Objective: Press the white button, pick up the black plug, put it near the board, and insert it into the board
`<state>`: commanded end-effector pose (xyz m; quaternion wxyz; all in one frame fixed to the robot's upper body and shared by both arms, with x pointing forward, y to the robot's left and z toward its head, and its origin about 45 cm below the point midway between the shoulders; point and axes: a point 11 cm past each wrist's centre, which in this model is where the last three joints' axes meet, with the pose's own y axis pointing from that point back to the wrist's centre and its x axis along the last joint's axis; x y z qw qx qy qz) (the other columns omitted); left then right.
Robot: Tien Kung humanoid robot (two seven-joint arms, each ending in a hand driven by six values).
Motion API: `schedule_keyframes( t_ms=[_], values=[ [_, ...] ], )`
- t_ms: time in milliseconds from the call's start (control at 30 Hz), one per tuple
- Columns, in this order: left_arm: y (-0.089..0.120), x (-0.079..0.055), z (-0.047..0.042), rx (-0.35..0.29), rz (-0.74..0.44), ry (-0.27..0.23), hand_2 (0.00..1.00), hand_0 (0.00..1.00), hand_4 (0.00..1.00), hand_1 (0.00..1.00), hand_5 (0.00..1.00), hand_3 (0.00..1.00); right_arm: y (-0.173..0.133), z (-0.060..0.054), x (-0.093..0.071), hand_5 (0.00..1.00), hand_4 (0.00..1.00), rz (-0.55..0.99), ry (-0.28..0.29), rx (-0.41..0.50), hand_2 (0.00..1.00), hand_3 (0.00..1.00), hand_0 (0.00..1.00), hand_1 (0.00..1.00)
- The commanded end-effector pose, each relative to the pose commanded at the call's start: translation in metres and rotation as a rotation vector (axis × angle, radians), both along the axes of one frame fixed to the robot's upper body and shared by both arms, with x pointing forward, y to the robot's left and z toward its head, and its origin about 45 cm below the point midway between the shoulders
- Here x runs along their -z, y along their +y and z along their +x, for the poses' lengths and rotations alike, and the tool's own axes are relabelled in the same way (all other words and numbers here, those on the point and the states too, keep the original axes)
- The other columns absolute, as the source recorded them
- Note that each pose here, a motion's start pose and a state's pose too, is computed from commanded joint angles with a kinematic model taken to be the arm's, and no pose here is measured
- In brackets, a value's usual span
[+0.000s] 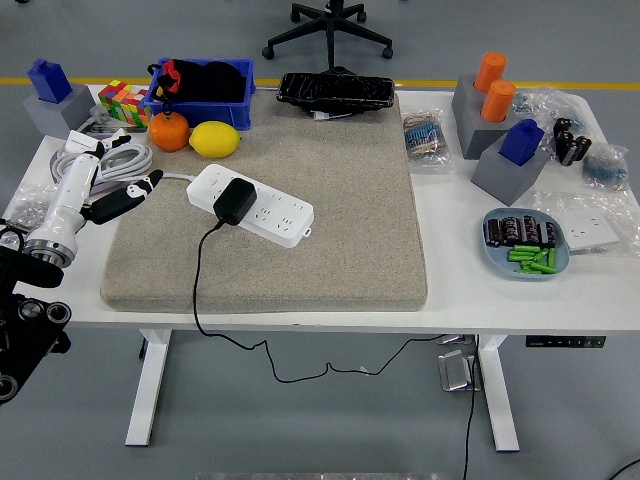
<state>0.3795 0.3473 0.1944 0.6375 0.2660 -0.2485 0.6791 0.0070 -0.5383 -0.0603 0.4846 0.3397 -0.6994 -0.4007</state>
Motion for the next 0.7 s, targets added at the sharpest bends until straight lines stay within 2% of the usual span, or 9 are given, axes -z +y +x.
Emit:
schedule_keyframes(
  t_ms=[33,300,700],
  values=[
    [0.0,-0.001,-0.0001,-0.001,-0.003,-0.004,0.985,0.998,0.886,0.998,0.822,0.946,-0.001,0.001,0.0,0.694,0.87,0.0,0.0,-0.002,0.703,0.726,0.865,0.744],
    [0.001,-0.01,0.0005,-0.01,-0.033,-0.042,0.984,0.998,0.879,0.998,0.82,0.941,-0.005,0.004,-0.003,0.695,0.871,-0.01,-0.001,-0.01,0.704,0.723,0.866,0.744],
    [0.0,-0.016,0.0013,-0.014,-0.054,-0.057,0.979,0.998,0.875,0.998,0.819,0.931,-0.007,0.01,-0.005,0.697,0.872,-0.012,-0.014,-0.008,0.705,0.724,0.865,0.744]
  ],
)
